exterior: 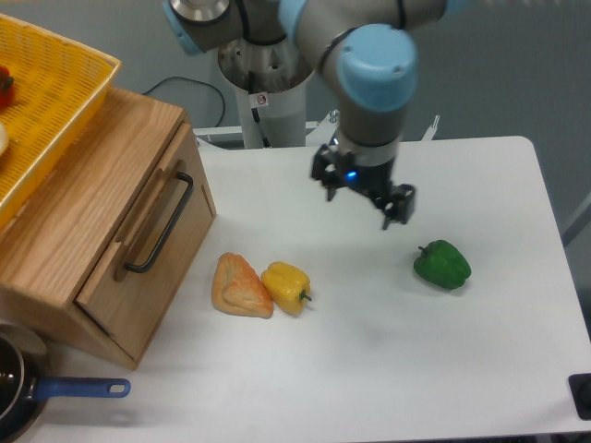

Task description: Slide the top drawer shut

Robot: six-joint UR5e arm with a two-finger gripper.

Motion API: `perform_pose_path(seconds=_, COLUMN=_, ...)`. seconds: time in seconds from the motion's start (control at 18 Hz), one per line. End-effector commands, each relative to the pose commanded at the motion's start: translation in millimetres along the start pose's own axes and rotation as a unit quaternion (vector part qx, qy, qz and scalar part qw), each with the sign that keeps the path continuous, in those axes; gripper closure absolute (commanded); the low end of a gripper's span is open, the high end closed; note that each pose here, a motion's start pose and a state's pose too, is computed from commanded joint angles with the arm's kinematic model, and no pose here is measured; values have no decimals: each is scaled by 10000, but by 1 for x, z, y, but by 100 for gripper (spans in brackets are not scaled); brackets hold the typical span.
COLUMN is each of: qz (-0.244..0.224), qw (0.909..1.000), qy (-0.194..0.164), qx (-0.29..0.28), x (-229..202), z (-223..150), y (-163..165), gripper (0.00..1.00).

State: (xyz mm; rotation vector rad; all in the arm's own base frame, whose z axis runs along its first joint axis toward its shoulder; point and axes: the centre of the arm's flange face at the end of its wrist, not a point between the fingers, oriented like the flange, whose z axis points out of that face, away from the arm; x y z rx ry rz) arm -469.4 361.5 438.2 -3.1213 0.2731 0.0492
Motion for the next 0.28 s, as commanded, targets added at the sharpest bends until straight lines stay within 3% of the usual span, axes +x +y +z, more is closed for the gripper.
perform_pose_path(seconds=0.11, qz=307, qw=9995, qy=-1, qx=-8, x=-12, z=1, y=25, gripper=0)
perform_pose_path(seconds=0.28, qz=408, qw=9992, qy=-16, qx=-13, x=-22, z=-1, y=51, gripper=0)
